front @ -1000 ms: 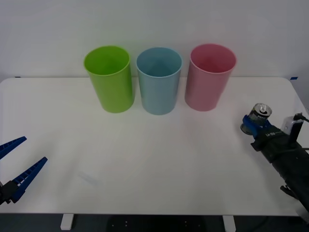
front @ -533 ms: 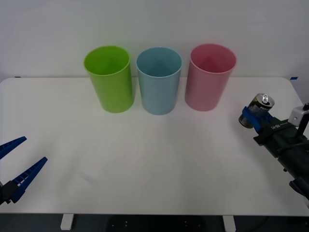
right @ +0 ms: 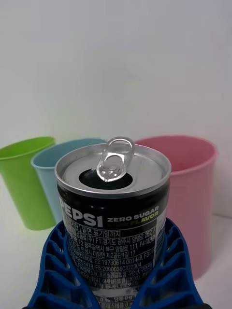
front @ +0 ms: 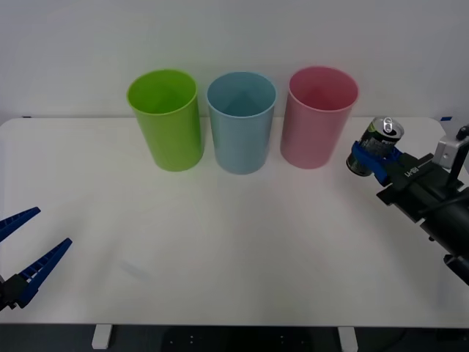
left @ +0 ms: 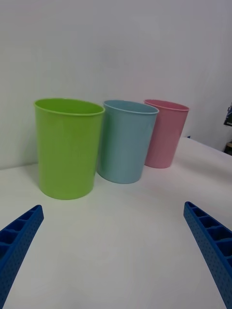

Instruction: Grasp the object on the table and drop it into the matching bin: aluminum can to the light blue bin, PET bottle to the pink bin.

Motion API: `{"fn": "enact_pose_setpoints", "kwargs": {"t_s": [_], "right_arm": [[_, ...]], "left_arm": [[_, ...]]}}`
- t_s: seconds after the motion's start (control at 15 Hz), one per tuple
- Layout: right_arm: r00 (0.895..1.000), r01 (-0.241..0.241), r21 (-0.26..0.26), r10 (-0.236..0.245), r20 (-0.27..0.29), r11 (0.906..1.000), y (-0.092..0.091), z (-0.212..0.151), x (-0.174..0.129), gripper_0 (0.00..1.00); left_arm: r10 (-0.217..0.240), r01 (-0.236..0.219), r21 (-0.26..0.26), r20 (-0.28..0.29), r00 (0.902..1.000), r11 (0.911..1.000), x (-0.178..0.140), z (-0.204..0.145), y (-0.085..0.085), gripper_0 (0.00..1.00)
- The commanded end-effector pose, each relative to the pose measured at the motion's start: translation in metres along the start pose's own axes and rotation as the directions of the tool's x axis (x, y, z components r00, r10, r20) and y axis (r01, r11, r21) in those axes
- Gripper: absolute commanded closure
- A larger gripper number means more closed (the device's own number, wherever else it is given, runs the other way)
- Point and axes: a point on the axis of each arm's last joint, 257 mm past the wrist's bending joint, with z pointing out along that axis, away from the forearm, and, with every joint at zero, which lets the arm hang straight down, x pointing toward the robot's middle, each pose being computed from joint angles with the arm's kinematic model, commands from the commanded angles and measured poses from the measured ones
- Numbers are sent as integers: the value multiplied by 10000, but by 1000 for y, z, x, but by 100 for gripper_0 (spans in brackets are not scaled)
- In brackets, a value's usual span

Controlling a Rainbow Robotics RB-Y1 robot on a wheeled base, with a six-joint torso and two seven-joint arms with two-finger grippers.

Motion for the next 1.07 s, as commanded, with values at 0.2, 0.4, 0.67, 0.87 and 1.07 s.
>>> {"fn": "enact_pose_setpoints", "kwargs": {"t_s": [0.2,0.4,0.67,0.87,1.07], "right_arm": [[9999,-45,-1220,61,122,9925,42,38,-31,100],[9999,-134,-1736,150,78,9847,58,71,-45,100],[9995,-311,-2241,302,-76,9741,61,128,-55,100],[9988,-452,-2300,392,-309,9721,54,167,-56,100],[9971,-672,-2289,569,-514,9711,49,202,-59,100]], "left_arm": [[0,0,0,0,10000,10000,0,0,0,0],[0,0,0,0,10000,10000,0,0,0,0],[0,0,0,0,10000,10000,0,0,0,0],[0,0,0,0,10000,10000,0,0,0,0],[0,0,0,0,10000,10000,0,0,0,0]]}}
